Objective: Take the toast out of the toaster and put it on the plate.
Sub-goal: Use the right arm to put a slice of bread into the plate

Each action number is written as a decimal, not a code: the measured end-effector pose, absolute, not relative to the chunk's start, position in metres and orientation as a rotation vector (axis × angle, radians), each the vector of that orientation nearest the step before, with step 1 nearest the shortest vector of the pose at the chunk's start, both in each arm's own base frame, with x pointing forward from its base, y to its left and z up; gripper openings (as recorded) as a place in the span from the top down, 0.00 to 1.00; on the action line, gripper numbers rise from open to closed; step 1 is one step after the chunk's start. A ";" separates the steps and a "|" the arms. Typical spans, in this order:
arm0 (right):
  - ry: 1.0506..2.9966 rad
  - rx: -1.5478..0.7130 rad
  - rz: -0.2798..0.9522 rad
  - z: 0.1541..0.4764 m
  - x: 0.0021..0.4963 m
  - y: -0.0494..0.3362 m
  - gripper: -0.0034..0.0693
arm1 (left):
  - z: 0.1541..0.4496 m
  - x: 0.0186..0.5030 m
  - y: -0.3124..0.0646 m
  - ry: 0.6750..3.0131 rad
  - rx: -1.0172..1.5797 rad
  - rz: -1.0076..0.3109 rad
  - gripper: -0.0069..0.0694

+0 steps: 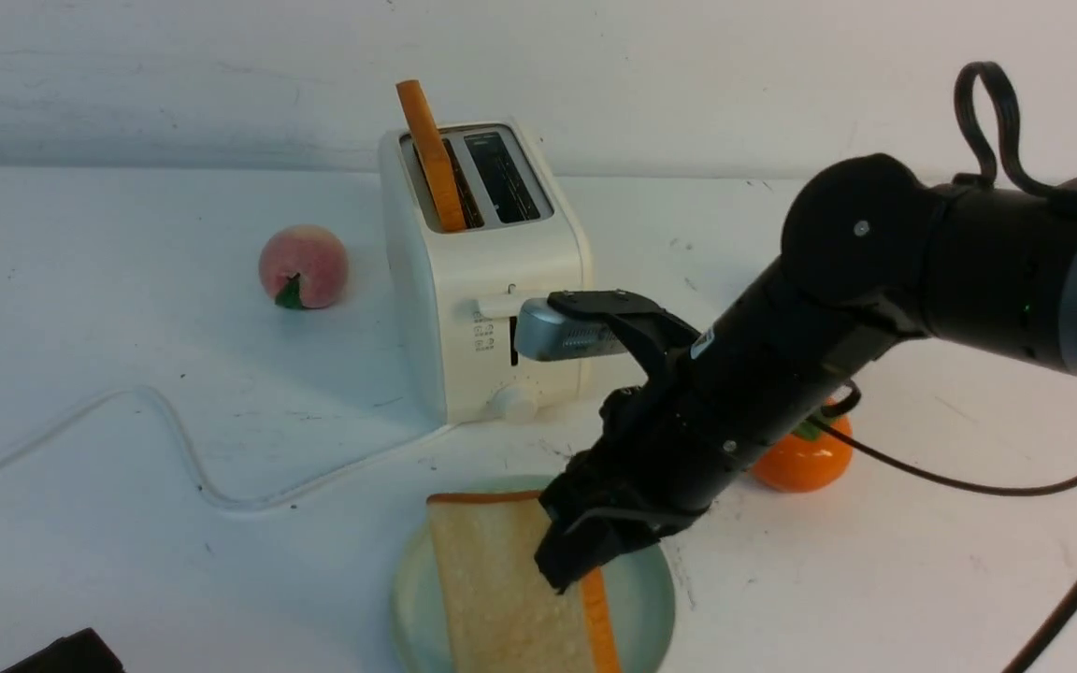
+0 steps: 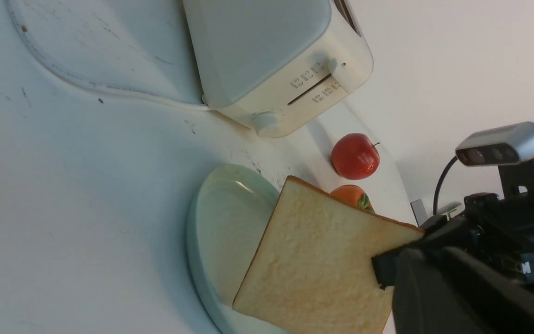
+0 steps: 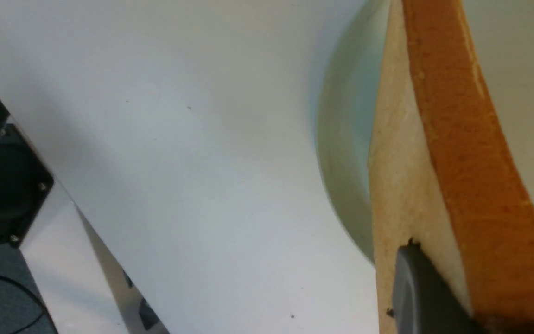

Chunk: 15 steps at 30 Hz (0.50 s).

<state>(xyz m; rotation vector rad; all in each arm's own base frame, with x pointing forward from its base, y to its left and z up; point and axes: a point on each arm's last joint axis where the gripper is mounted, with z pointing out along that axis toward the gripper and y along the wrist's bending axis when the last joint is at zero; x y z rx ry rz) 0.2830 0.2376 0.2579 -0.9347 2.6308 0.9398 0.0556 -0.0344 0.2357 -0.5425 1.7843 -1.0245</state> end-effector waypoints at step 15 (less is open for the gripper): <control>2.623 -0.955 0.993 0.240 0.290 0.245 0.73 | 0.236 0.056 -0.034 1.780 -0.544 -1.023 0.84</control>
